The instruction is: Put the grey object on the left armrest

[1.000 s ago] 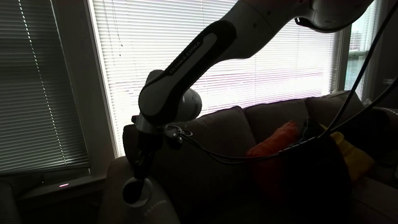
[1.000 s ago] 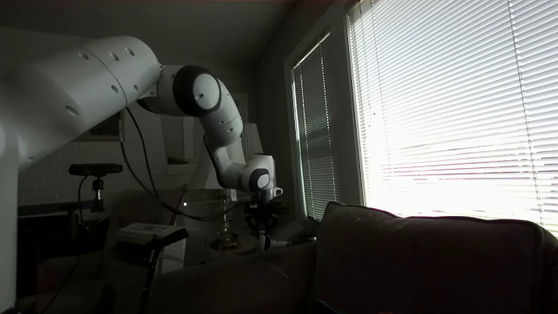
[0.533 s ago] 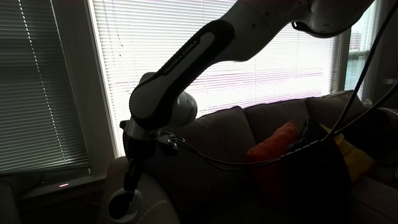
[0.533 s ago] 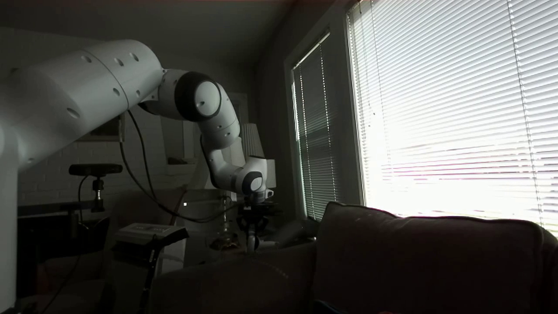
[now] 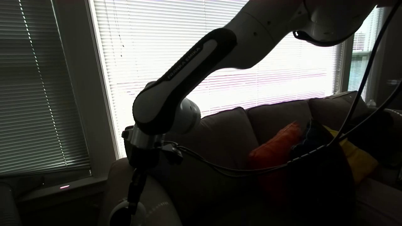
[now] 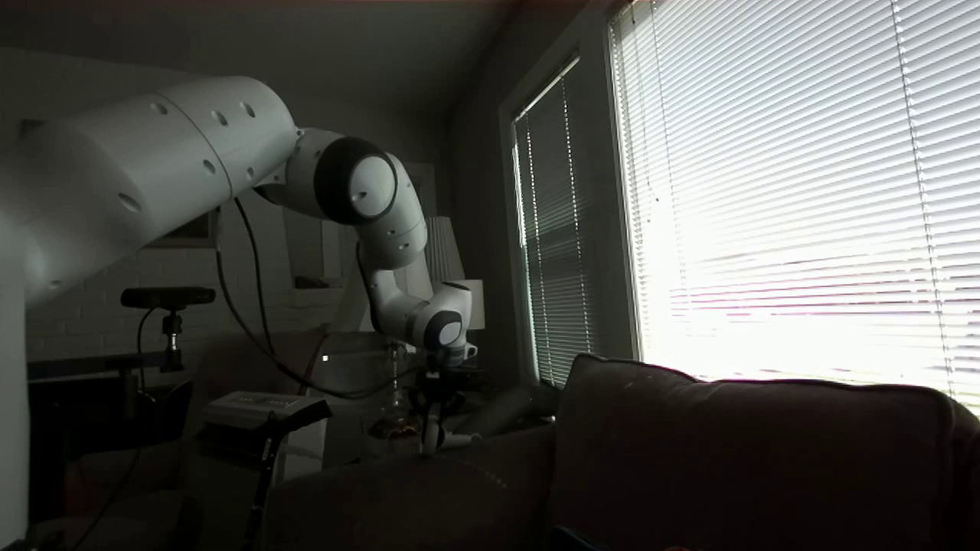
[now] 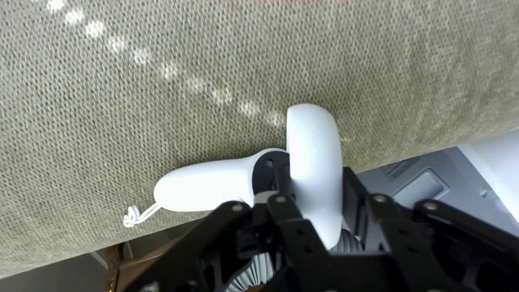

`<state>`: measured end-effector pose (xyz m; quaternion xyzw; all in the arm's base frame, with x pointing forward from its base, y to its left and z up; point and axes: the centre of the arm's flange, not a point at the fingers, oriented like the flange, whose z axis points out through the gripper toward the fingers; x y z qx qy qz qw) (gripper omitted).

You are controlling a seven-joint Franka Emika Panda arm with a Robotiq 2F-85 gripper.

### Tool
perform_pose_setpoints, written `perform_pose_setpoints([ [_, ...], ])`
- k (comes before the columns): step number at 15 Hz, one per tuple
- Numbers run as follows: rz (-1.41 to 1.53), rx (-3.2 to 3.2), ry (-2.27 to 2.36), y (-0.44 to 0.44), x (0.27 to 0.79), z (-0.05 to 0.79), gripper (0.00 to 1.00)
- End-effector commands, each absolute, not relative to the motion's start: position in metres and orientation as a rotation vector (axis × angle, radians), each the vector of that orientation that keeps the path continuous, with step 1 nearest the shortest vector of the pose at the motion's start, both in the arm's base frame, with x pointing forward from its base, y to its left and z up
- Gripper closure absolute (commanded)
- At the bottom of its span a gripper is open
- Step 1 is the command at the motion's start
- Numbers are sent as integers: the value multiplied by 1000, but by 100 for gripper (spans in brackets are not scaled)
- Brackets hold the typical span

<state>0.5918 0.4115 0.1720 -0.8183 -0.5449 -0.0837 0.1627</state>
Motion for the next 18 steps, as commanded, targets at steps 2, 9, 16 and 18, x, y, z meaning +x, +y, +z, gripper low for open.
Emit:
perform_pose_setpoints([
  [2, -216, -2276, -1546, 405, 594, 168, 92],
  [9, -206, -2278, -1538, 400, 593, 166, 21],
  [16, -203, -2282, -1547, 400, 590, 167, 0],
  [18, -182, -2285, -1542, 400, 589, 169, 0],
])
